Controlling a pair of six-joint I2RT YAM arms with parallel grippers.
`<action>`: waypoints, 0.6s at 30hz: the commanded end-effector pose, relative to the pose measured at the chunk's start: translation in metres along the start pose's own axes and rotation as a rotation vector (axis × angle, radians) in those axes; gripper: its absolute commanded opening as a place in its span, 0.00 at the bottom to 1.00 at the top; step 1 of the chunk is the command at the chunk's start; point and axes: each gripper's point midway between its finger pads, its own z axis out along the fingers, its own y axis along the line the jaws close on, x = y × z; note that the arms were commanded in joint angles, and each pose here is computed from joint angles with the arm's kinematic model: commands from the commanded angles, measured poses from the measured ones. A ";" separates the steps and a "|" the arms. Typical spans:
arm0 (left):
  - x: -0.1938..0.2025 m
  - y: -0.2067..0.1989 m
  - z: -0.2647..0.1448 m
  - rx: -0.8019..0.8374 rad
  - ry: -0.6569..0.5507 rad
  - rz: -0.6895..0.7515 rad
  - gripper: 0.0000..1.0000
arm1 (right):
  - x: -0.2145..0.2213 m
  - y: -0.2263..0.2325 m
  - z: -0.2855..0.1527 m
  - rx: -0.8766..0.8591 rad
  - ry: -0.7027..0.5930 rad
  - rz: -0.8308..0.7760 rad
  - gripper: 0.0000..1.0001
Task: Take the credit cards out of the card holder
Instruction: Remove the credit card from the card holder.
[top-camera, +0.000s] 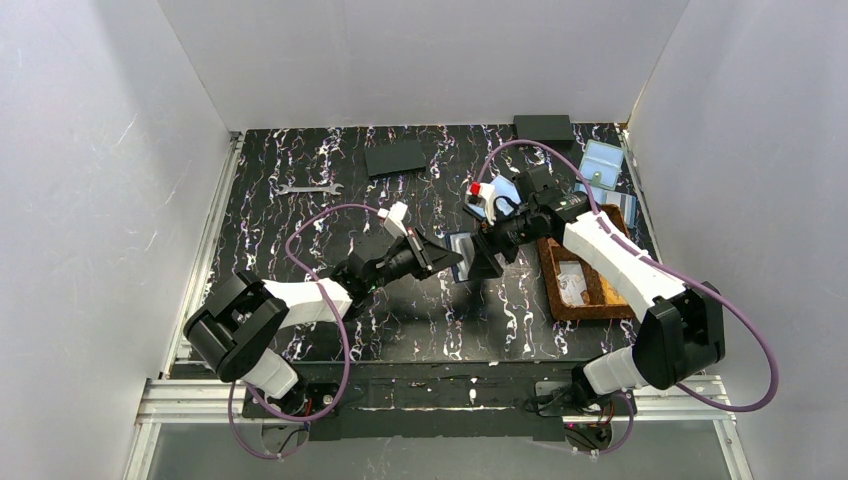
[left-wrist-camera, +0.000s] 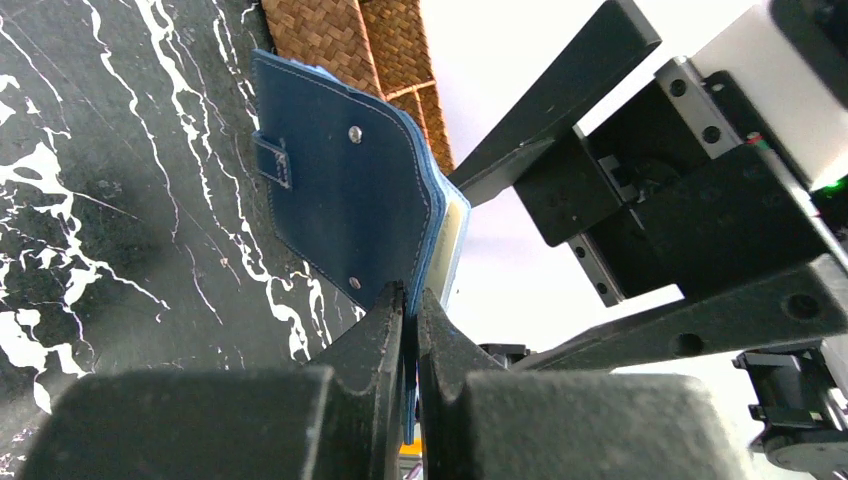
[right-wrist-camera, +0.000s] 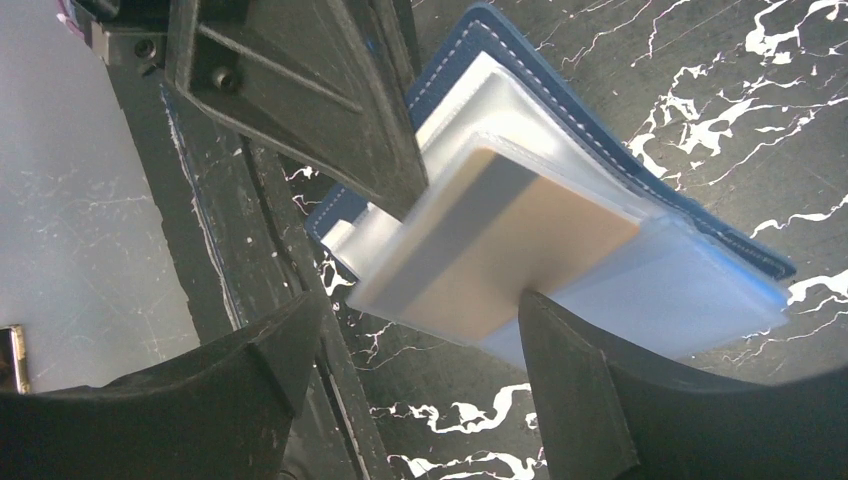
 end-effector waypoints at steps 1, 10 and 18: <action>-0.008 -0.006 0.010 -0.024 -0.045 0.043 0.00 | -0.026 -0.003 -0.003 0.035 -0.054 -0.020 0.83; -0.005 -0.016 0.015 -0.023 -0.037 0.073 0.00 | -0.023 -0.019 0.001 0.108 -0.046 0.017 0.79; -0.005 -0.016 0.009 -0.031 -0.048 0.088 0.00 | -0.020 -0.028 -0.003 0.171 -0.048 0.021 0.52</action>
